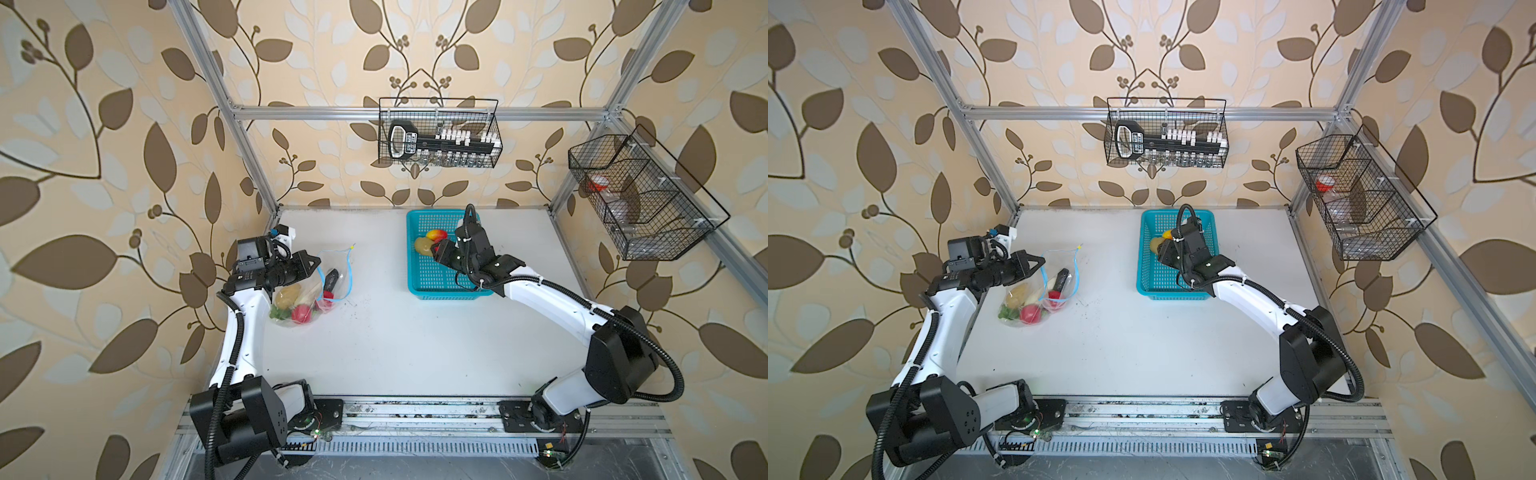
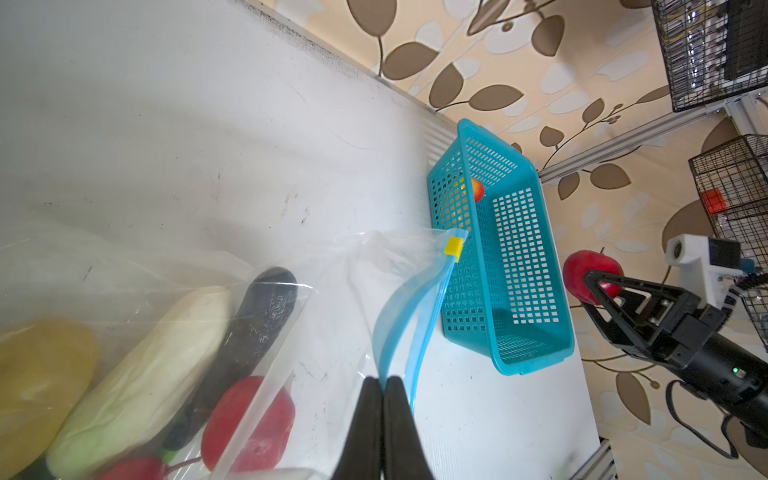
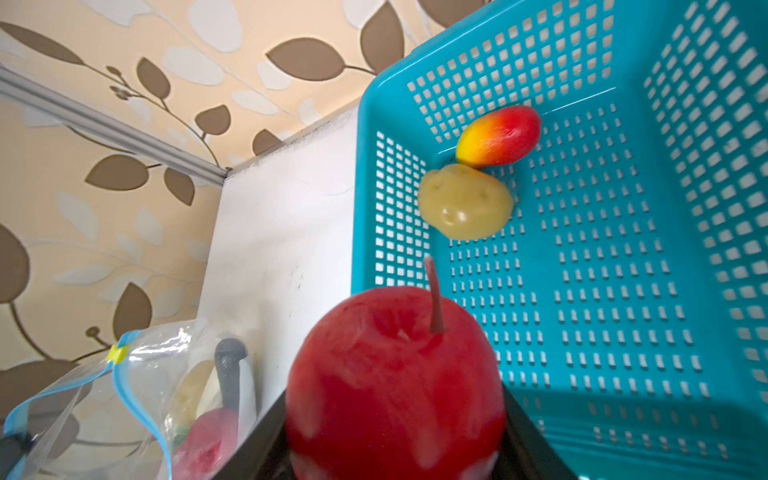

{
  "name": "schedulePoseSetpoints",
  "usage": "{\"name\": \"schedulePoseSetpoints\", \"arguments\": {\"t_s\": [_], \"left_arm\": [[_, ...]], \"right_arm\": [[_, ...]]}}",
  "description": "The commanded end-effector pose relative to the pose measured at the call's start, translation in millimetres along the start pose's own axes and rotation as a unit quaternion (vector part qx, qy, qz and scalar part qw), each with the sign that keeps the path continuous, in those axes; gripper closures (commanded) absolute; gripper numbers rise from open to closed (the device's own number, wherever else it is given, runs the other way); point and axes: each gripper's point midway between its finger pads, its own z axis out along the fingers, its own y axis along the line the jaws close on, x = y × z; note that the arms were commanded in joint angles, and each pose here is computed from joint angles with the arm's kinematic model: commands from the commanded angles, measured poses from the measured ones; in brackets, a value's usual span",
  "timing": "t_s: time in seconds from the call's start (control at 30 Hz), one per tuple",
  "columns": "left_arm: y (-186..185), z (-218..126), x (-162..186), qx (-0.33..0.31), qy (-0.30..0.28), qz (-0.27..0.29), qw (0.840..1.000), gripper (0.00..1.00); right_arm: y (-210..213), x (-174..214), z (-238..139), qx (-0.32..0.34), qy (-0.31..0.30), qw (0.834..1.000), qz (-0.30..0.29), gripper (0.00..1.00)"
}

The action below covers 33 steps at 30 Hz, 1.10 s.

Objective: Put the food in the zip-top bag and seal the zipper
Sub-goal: 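Carry the red apple out of the basket toward the bag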

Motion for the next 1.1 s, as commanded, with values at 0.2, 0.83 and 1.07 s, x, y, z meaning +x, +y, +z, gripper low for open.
{"name": "schedulePoseSetpoints", "arguments": {"t_s": [0.2,0.83,1.07], "left_arm": [[-5,-6,-5,0.009,-0.014,0.019,1.0,1.0],[-3,-6,-5,0.008,-0.014,0.016,1.0,1.0],[-3,-6,-6,0.009,-0.012,0.01,1.0,1.0]], "right_arm": [[50,19,-16,-0.074,0.006,0.997,-0.004,0.58],[116,50,-21,-0.168,0.032,0.984,-0.045,0.58],[142,64,-20,-0.184,0.042,0.98,-0.068,0.58]]}}
